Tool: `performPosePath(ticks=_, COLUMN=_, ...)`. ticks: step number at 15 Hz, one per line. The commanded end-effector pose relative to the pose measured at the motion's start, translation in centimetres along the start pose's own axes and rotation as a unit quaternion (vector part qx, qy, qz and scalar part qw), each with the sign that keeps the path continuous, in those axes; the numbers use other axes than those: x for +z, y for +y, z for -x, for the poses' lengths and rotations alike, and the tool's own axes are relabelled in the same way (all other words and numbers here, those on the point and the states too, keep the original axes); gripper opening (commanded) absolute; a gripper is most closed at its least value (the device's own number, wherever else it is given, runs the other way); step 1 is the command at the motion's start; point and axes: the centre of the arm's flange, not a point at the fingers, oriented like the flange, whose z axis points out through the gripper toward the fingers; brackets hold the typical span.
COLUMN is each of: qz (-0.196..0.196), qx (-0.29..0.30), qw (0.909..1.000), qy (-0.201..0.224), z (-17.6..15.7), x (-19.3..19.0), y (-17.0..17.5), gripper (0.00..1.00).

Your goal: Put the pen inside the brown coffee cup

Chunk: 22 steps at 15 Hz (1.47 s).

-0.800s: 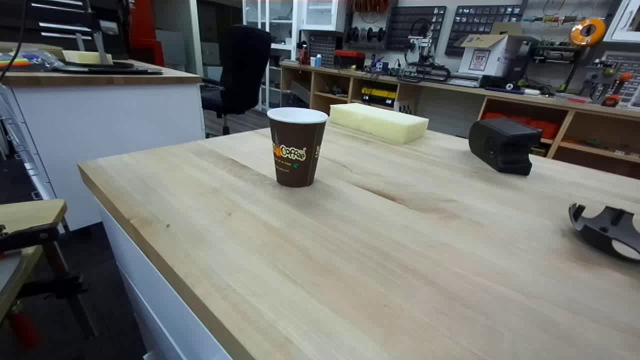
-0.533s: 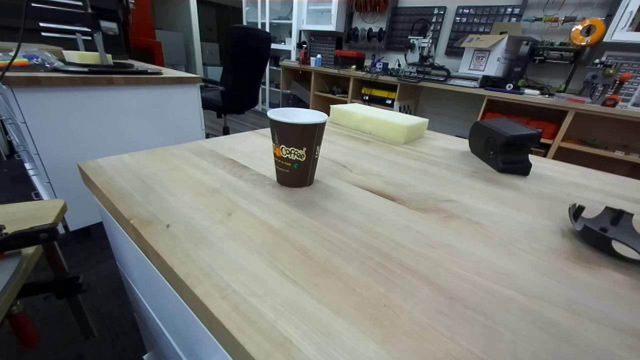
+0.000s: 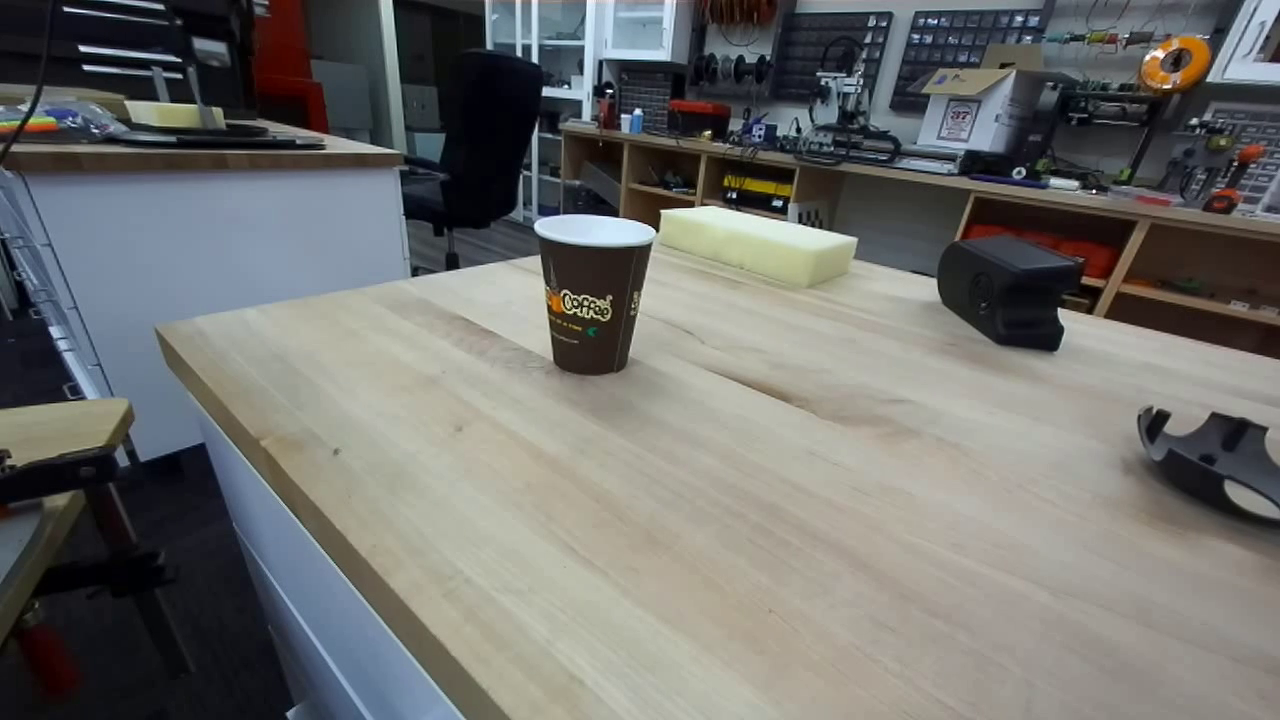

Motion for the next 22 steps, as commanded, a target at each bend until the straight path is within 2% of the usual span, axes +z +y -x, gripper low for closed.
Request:
performPosePath(ticks=1, qz=0.056, qx=-0.053, qw=0.9963, qy=-0.038, z=0.1, x=-1.6, y=1.9, gripper=1.0)
performPosePath(ticks=3, qz=0.079, qx=-0.108, qw=0.9893, qy=-0.059, z=-0.3, x=-2.1, y=2.5, gripper=1.0)
performPosePath(ticks=6, qz=0.095, qx=-0.191, qw=0.9752, qy=-0.056, z=-1.9, x=-3.1, y=2.4, gripper=1.0)
performPosePath(ticks=8, qz=0.107, qx=-0.246, qw=0.9627, qy=-0.039, z=-3.3, x=-3.9, y=2.0, gripper=1.0)
performPosePath(ticks=11, qz=0.13, qx=-0.32, qw=0.9384, qy=-0.018, z=-5.3, x=-4.7, y=0.7, gripper=1.0)
performPosePath(ticks=12, qz=0.121, qx=-0.276, qw=0.9531, qy=-0.027, z=-3.3, x=-3.9, y=1.5, gripper=1.0)
performPosePath(ticks=16, qz=0.121, qx=-0.282, qw=0.9513, qy=-0.031, z=-3.7, x=-3.6, y=1.3, gripper=1.0)
performPosePath(ticks=18, qz=0.111, qx=-0.336, qw=0.9339, qy=-0.054, z=-4.9, x=-3.9, y=2.8, gripper=1.0)
performPosePath(ticks=19, qz=0.113, qx=-0.372, qw=0.9193, qy=-0.06, z=-5.7, x=-3.7, y=3.1, gripper=1.0)
performPosePath(ticks=22, qz=0.125, qx=-0.444, qw=0.8844, qy=-0.072, z=-8.0, x=-2.8, y=4.4, gripper=1.0)
